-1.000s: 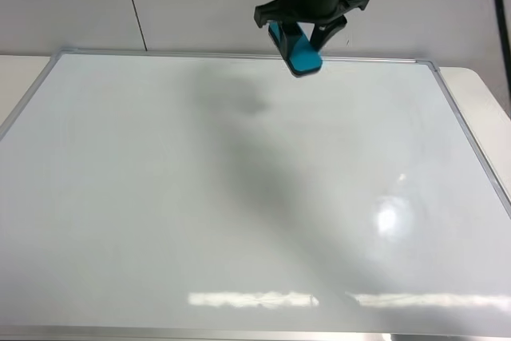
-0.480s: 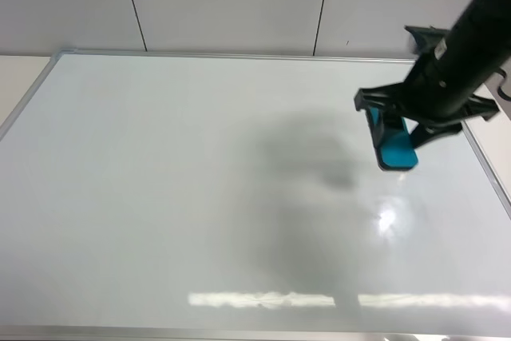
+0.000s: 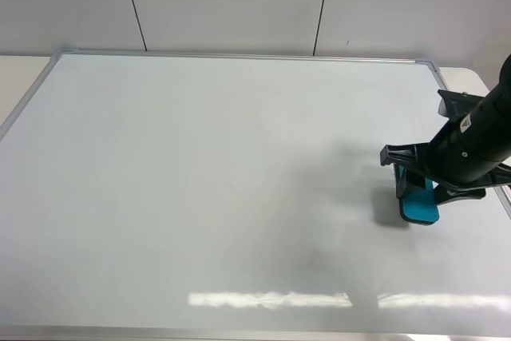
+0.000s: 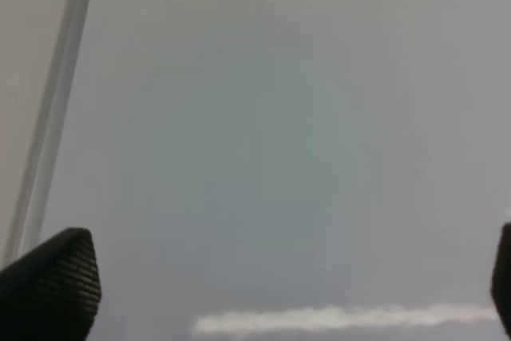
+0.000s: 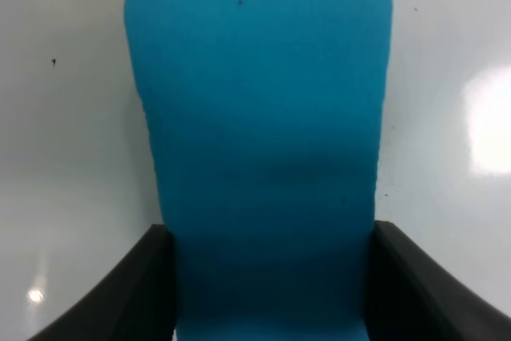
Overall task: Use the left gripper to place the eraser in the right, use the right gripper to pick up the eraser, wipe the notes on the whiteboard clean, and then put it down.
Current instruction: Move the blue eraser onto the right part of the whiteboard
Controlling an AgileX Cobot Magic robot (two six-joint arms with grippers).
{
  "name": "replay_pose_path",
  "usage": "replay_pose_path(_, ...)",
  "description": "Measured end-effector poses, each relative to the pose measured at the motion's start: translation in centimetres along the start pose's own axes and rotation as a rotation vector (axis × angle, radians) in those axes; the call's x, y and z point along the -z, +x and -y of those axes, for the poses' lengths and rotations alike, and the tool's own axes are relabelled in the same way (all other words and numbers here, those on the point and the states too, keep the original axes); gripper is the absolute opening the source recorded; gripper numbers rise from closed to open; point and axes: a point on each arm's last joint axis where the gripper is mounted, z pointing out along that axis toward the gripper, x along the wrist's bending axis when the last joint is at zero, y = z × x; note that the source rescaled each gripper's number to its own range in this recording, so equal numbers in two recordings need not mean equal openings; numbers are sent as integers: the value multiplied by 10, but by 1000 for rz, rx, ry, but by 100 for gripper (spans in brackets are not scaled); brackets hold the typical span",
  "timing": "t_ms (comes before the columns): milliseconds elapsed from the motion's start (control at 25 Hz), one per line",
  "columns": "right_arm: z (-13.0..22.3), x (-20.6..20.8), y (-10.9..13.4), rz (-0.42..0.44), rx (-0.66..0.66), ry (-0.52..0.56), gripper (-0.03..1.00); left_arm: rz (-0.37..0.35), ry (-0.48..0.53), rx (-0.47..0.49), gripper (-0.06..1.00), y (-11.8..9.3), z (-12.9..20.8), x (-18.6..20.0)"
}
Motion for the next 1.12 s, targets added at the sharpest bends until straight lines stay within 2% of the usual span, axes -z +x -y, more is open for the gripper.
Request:
replay_pose_path(160,2,-5,-1,14,0,25,3,0,0,0,100,0,0,0)
replay_pose_path(440,10,-34,0,85,33,177,3,0,0,0,100,0,0,0)
replay_pose_path(880,11,-38,1,87,71,185,3,0,0,0,100,0,0,0)
replay_pose_path(920,10,-37,1,84,80,180,8,0,0,0,100,0,0,0)
replay_pose_path(960,10,-36,2,79,91,171,20,0,0,0,100,0,0,0)
replay_pose_path(1040,8,-31,2,65,110,141,58,0,0,0,100,0,0,0)
replay_pose_path(1080,7,-26,3,53,119,113,73,0,0,0,100,0,0,0)
replay_pose_path(1120,5,-20,4,39,124,78,83,0,0,0,100,0,0,0)
